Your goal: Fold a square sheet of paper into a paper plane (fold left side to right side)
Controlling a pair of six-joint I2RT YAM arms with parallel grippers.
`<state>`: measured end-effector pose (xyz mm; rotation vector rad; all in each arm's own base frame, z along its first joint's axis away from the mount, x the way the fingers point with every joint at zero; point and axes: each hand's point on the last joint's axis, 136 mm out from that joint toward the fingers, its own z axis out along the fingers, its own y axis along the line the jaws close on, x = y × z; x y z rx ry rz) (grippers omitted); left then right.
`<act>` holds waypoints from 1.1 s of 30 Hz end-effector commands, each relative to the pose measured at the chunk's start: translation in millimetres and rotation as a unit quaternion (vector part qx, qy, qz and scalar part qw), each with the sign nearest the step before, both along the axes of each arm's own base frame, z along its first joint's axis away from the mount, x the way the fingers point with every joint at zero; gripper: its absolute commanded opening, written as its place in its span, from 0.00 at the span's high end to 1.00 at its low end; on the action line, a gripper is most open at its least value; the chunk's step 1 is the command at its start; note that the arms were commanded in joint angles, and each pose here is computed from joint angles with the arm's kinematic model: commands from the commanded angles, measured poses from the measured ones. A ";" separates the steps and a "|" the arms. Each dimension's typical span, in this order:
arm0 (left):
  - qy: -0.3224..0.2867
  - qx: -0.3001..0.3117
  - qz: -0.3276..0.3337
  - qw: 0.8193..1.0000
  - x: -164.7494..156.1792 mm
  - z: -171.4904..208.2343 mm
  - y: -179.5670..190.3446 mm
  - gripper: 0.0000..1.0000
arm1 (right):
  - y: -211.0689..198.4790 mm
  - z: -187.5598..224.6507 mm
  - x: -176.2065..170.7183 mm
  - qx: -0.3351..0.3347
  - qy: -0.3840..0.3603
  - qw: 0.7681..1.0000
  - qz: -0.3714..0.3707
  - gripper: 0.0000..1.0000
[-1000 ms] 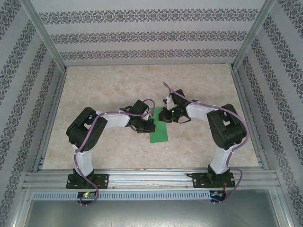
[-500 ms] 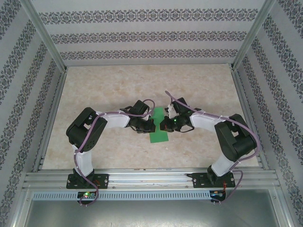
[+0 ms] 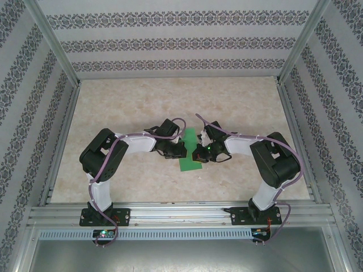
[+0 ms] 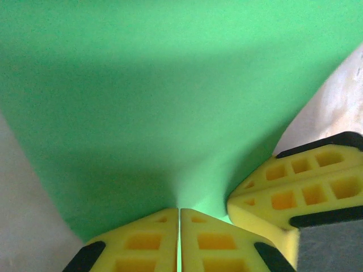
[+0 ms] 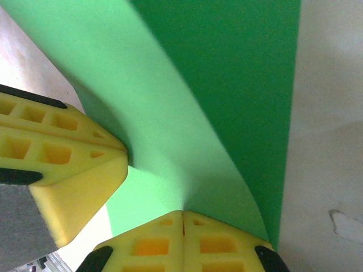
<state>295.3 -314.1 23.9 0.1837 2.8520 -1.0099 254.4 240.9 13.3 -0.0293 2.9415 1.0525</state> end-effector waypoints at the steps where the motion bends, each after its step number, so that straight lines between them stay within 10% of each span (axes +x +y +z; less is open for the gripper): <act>1: -0.027 -0.019 0.009 0.999 17.1 21.1 -1.7 0.89 | -25.2 -37.6 -22.2 -0.080 0.040 0.996 0.000 1.00; 33: -0.039 0.012 0.057 0.998 51.6 -27.6 34.8 0.89 | -43.9 -49.1 -28.9 -0.139 0.049 0.989 0.016 1.00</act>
